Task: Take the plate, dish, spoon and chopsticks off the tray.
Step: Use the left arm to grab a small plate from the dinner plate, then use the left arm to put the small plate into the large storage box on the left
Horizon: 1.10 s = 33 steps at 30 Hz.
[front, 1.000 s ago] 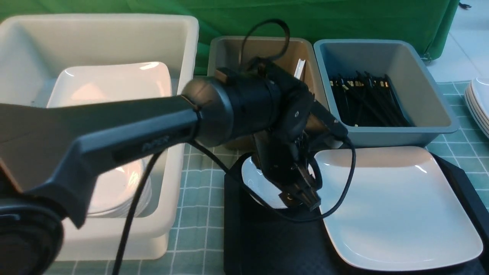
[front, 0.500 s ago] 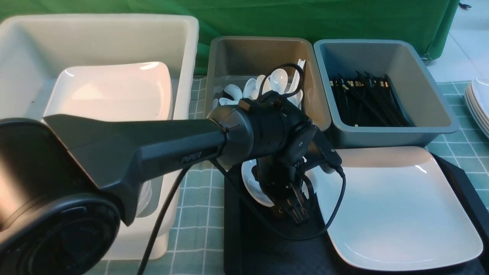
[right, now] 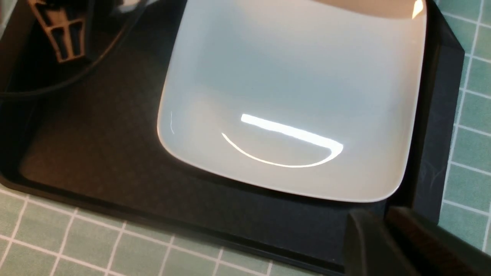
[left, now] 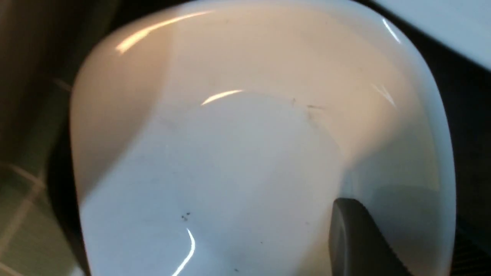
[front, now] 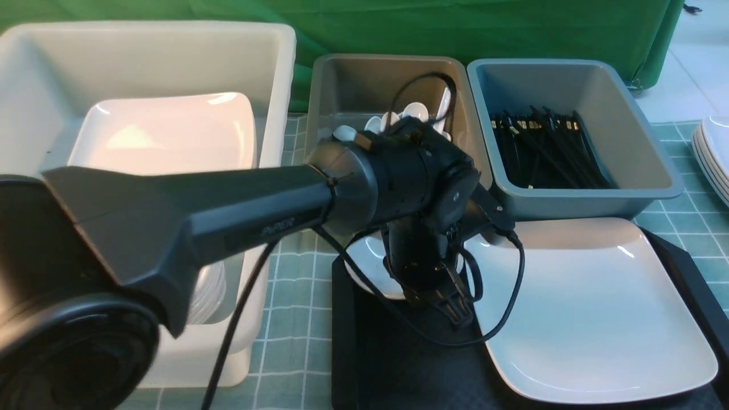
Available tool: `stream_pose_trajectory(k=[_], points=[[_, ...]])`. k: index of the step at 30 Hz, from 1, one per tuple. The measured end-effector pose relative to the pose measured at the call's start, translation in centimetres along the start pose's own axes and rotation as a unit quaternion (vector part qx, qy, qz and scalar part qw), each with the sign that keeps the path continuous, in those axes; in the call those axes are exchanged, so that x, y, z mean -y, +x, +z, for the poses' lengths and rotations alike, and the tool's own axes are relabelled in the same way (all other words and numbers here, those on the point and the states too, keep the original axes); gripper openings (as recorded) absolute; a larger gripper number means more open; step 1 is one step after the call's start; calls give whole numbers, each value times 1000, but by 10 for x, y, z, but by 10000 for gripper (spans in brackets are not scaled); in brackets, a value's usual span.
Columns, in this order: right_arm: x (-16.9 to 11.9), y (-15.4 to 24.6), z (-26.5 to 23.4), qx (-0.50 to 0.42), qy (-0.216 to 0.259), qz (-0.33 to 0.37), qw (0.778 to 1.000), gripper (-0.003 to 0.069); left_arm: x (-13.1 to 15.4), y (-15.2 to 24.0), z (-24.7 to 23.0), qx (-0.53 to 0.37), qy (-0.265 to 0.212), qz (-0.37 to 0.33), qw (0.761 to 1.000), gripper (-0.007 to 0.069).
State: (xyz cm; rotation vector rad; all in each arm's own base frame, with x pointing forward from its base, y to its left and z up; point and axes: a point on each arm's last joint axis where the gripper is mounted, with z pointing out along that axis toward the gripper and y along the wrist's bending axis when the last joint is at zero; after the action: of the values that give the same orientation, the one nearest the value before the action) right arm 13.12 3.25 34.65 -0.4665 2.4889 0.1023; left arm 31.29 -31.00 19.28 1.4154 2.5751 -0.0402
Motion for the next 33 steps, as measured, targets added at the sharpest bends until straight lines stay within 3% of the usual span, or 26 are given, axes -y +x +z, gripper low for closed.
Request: stream_pose_trajectory(k=[3, 6, 11, 18, 22, 27, 30, 33], points=[[0, 0, 0, 0, 0, 0, 1000, 121, 5, 4, -17, -3, 26, -18, 999, 125], [0, 0, 0, 0, -1, 0, 1000, 122, 10, 7, -46, 18, 53, -38, 998, 47], [0, 0, 0, 0, -1, 1, 1000, 122, 13, 13, -81, 46, 62, -48, 996, 13], [0, 0, 0, 0, -2, 1, 1000, 127, 12, 28, -147, 129, 41, -56, 989, 9], [0, 0, 0, 1, -2, 1, 1000, 129, 3, 45, -197, 173, -22, -77, 982, 9], [0, -2, 0, 11, -1, 1, 1000, 130, -43, 96, -262, 199, -133, -177, 954, 10], [0, -3, 0, 16, -1, 2, 1000, 135, -75, 122, -271, 196, -149, -244, 938, 11], [-1, -3, 0, 17, -5, 4, 1000, 139, -108, 151, -249, 153, -132, -305, 931, 11]])
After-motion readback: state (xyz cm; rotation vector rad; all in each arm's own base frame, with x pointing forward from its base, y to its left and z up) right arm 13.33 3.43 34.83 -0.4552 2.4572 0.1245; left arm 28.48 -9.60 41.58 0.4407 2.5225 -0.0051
